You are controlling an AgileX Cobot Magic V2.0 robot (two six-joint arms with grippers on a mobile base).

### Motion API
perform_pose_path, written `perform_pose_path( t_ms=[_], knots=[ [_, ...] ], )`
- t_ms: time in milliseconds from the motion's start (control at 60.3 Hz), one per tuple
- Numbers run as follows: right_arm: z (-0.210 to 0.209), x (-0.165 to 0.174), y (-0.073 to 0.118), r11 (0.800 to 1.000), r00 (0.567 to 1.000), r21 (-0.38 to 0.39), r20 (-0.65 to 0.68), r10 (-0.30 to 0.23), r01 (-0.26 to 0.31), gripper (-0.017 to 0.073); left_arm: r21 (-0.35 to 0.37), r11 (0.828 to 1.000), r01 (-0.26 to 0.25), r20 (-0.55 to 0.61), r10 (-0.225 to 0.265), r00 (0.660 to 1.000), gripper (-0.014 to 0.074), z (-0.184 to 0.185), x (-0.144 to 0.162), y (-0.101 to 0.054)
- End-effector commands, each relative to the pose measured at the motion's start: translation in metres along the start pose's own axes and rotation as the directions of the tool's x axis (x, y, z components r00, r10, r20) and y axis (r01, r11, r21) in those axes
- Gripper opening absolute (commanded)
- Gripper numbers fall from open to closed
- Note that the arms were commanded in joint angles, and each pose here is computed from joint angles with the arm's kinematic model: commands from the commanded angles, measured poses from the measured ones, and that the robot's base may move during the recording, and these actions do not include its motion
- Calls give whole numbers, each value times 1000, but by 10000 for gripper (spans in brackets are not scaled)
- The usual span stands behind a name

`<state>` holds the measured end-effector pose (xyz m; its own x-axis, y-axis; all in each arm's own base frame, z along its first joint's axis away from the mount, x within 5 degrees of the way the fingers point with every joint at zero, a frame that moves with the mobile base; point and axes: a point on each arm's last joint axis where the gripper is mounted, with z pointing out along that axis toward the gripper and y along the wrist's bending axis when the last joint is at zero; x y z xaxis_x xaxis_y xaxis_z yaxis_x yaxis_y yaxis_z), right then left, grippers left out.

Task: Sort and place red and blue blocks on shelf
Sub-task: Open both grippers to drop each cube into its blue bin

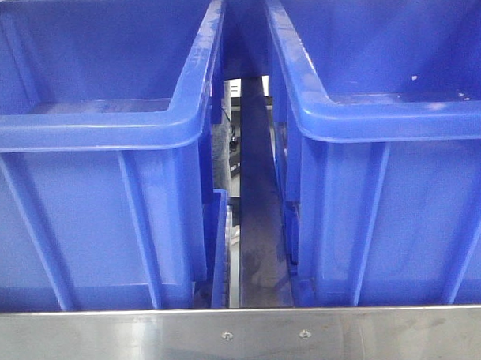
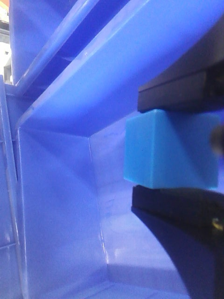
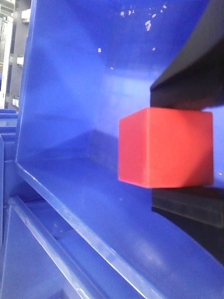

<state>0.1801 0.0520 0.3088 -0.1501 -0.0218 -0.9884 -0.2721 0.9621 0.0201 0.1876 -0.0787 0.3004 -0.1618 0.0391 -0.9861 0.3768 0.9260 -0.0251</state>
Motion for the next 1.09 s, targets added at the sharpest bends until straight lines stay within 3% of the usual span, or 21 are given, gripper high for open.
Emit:
perform_pose_path(
  t_ms=[0, 83, 398, 563, 679, 779, 945, 1011, 1077],
  knots=[
    [-2, -22, 0, 1000, 992, 2, 126, -4, 4, 536, 2, 1000, 8, 141, -8, 990, 531, -2, -23, -1],
    [-2, -21, 0, 1000, 993, 2, 122, -4, 4, 568, 2, 1000, 8, 141, -8, 990, 593, -2, -23, -1],
    [-2, -22, -1, 1000, 992, 5, 128, -4, 3, 561, 2, 1000, 8, 140, -8, 990, 579, -2, -23, -1],
    [-2, -22, -1, 1000, 992, 5, 130, -4, 3, 561, 2, 1000, 8, 140, -8, 990, 480, -2, -23, -1],
    [-6, -25, -1, 1000, 989, 7, 148, -4, 3, 551, 4, 1000, 9, 184, -9, 983, 330, -12, -30, -1],
    [-13, -28, -1, 1000, 987, 7, 163, -6, 5, 445, -3, 1000, 11, 234, -10, 972, 119, -24, -38, 1],
    [-26, -34, -1, 1000, 978, 7, 207, -14, 12, 32, -63, 998, 20, 312, 1, 950, 122, -47, -50, 11],
    [-30, -36, -1, 1000, 975, 7, 222, -14, 12, 72, -100, 995, 27, 317, 6, 948, 122, -55, -51, 17],
    [-34, -36, -1, 1000, 976, 6, 219, -9, 8, 49, -141, 989, 34, 303, 11, 953, 122, -62, -51, 23]
  ],
)
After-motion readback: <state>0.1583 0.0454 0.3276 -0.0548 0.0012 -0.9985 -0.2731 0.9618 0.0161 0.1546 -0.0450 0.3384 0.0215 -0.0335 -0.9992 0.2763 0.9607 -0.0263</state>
